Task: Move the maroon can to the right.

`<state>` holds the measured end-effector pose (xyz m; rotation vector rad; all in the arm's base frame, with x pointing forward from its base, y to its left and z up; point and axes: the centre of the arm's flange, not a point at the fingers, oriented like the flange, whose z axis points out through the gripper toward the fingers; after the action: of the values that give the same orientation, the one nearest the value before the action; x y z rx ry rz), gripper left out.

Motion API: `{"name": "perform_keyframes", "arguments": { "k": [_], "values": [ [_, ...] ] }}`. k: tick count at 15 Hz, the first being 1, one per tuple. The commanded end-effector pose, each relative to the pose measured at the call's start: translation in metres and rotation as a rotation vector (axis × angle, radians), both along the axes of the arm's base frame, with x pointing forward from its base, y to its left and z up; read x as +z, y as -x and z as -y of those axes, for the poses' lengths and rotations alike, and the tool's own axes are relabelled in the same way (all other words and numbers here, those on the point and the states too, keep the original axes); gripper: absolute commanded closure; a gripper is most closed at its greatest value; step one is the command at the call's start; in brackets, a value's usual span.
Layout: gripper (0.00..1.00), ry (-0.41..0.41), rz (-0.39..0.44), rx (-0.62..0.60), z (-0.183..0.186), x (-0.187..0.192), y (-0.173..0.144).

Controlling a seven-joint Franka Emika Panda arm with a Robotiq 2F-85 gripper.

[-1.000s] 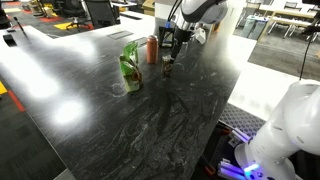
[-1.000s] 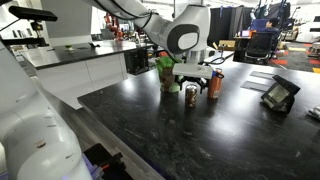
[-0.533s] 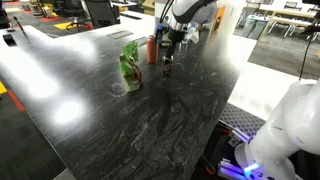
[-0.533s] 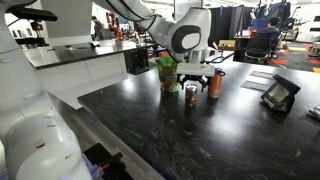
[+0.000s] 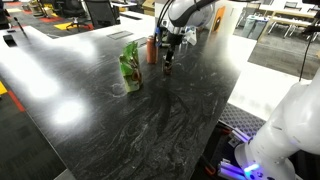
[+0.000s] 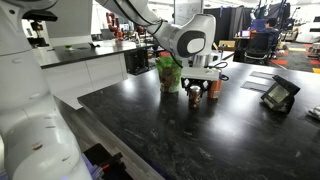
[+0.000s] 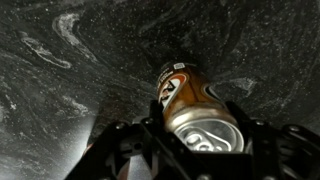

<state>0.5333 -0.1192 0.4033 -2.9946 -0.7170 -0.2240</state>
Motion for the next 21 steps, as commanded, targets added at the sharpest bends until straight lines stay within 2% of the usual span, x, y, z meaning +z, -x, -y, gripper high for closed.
{"name": "perform_keyframes", "arguments": {
  "k": [1, 6, 11, 15, 21],
  "values": [
    [0.62, -0.014, -0.017, 0.034, 0.009, -0.003, -0.014],
    [0.62, 0.006, -0.021, 0.047, 0.006, 0.004, -0.010],
    [0.62, 0.051, -0.033, -0.004, 0.023, 0.024, 0.016],
    [0.62, 0.045, -0.038, -0.076, 0.059, 0.038, 0.048],
    [0.62, 0.033, -0.064, -0.162, 0.138, 0.039, 0.095]
  ]
}}
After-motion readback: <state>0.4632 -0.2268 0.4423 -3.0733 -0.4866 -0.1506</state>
